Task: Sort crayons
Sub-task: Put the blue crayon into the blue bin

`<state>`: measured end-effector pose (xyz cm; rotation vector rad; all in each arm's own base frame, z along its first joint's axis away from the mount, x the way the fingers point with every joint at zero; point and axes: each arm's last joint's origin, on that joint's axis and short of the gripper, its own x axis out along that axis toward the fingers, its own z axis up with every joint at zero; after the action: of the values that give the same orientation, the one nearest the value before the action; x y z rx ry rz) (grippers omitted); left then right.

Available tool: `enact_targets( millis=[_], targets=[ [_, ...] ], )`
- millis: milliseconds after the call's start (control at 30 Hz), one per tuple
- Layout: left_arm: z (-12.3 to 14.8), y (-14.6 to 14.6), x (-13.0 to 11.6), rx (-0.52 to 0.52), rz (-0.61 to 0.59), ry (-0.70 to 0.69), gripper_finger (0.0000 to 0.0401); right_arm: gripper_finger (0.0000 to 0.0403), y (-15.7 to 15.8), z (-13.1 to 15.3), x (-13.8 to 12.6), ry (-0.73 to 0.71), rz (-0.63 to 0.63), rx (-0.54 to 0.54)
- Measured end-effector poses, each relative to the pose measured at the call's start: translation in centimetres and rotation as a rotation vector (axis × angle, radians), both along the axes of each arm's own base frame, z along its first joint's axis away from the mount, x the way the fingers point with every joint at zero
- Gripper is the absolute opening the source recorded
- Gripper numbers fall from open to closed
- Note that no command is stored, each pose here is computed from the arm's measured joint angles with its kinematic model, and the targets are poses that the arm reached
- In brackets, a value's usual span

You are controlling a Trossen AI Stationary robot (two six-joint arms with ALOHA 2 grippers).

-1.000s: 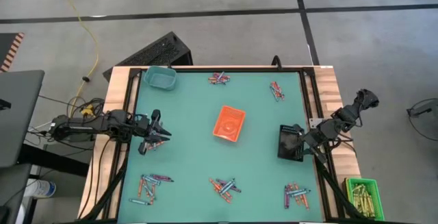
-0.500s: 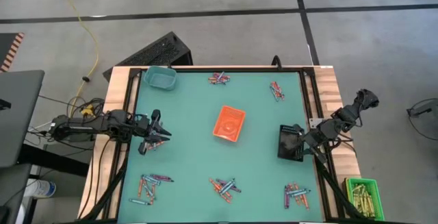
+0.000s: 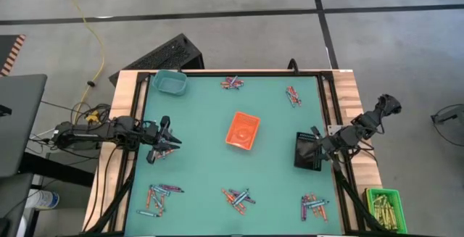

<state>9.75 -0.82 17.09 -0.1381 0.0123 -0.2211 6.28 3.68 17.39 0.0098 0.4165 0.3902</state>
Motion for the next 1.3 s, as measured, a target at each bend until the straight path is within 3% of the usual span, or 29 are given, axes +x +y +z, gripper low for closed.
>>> enact_targets(
  millis=[333,433,600,800,967,1300],
  targets=[
    [0.0,0.0,0.0,0.0,0.0,0.0,0.0073,0.0098,-0.3,0.5,0.9,-0.123,-0.129,0.047],
    [0.0,0.0,0.0,0.0,0.0,0.0,0.0073,0.0098,-0.4,0.6,1.0,-0.113,-0.179,0.114],
    [0.0,0.0,0.0,0.0,0.0,0.0,0.0073,0.0098,-0.7,1.7,1.4,-0.227,-0.268,0.16],
    [0.0,0.0,0.0,0.0,0.0,0.0,0.0073,0.0098,-1.0,3.1,1.6,-0.403,-0.275,0.061],
    [0.0,0.0,0.0,0.0,0.0,0.0,0.0073,0.0098,-1.1,3.7,1.6,-0.471,-0.277,0.011],
    [0.0,0.0,0.0,0.0,0.0,0.0,0.0073,0.0098,-1.5,4.8,1.6,-0.573,-0.343,0.075]
  ],
)
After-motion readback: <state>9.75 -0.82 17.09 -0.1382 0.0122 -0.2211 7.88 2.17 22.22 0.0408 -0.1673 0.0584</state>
